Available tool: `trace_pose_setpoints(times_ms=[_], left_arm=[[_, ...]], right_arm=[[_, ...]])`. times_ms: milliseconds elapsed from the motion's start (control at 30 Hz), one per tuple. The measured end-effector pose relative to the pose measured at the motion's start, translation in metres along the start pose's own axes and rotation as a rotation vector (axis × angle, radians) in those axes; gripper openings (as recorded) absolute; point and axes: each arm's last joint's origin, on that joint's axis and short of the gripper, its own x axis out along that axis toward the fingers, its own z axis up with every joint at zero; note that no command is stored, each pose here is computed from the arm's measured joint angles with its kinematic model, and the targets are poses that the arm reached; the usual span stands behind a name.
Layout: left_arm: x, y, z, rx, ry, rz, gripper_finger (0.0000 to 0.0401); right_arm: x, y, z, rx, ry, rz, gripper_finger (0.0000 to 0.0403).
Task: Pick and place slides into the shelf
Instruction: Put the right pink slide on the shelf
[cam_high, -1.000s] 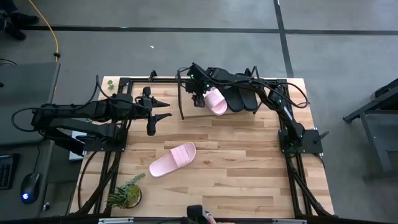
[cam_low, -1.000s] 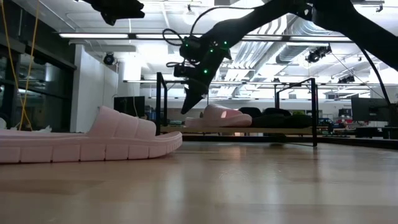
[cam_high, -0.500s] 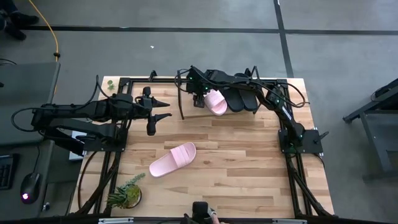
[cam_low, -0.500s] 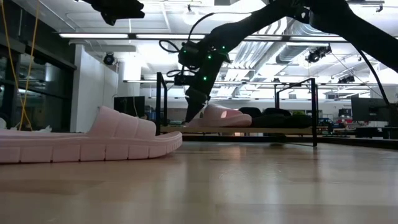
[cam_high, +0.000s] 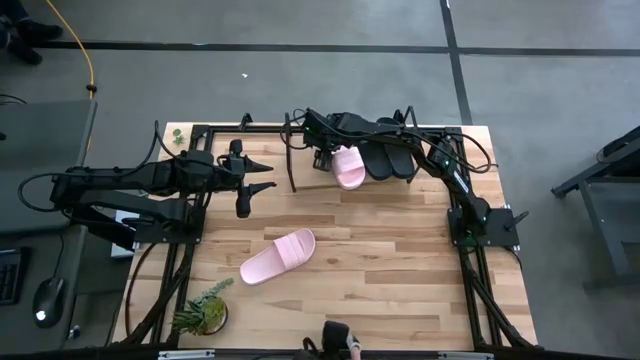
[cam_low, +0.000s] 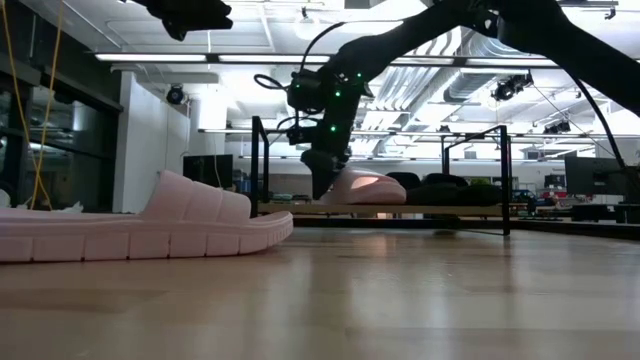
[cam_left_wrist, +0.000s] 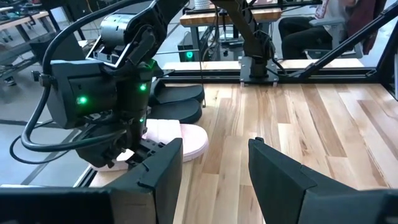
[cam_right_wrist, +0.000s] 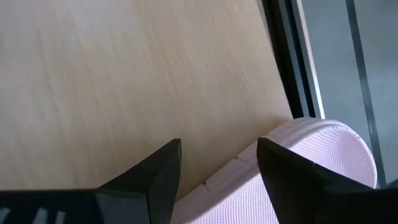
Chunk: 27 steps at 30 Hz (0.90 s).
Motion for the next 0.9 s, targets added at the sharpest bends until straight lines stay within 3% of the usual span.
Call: trace_pose_setpoints(times_ms=[900], left_arm=[[0.000,0.000,0.000,0.000,0.001,0.000,0.0168]], right_arm=[[-0.011,0.012,0.007,-0.060,-0.037,-0.035,0.0204]])
